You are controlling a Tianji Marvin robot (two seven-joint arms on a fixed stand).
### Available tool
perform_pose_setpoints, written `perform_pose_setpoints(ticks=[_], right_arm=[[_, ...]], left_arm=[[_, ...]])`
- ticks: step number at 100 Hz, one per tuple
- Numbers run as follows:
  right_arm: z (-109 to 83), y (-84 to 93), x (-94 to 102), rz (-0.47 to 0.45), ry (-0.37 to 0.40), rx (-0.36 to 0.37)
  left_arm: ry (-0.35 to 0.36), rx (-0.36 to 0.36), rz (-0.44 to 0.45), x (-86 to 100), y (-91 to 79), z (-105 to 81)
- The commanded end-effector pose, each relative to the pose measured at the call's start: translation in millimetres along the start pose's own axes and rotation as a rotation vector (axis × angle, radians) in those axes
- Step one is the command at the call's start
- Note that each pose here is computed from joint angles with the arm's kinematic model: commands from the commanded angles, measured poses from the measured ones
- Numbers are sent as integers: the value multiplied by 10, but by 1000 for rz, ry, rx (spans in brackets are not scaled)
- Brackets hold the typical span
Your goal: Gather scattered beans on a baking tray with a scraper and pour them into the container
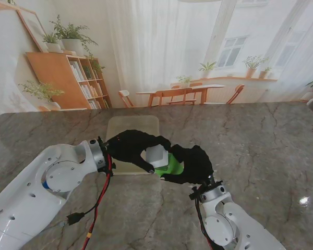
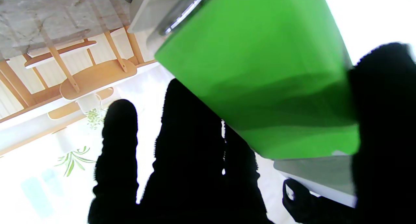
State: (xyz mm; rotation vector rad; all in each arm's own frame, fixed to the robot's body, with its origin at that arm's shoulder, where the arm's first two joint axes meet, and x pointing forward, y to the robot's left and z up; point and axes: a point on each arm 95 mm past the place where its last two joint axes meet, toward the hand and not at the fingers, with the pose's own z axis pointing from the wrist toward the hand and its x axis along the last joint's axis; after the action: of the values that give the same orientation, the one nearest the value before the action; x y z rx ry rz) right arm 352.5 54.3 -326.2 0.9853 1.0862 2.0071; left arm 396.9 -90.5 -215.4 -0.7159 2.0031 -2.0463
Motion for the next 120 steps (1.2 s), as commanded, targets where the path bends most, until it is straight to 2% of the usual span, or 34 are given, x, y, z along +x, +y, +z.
perform_pose_setpoints(ticks=[1, 24, 54, 82, 95, 112, 120], right_arm=[[33, 9, 58, 14, 13, -6], [27, 33, 50, 14, -6, -21], [29, 22, 73, 16, 6, -25], [28, 23, 67, 24, -2, -23], [28, 25, 68, 25, -2, -26], [27, 34, 66, 24, -11, -33], [27, 30, 64, 28, -18, -36]], left_arm=[[15, -3, -10, 30, 58, 31], [38, -45, 22, 64, 75, 38], [20, -77, -2, 73, 95, 33], [-33, -111, 14, 64, 111, -32], [-81, -126, 6, 64, 112, -64], [-147, -113, -5, 48, 148, -92], [-174, -77, -5, 41, 169, -93]])
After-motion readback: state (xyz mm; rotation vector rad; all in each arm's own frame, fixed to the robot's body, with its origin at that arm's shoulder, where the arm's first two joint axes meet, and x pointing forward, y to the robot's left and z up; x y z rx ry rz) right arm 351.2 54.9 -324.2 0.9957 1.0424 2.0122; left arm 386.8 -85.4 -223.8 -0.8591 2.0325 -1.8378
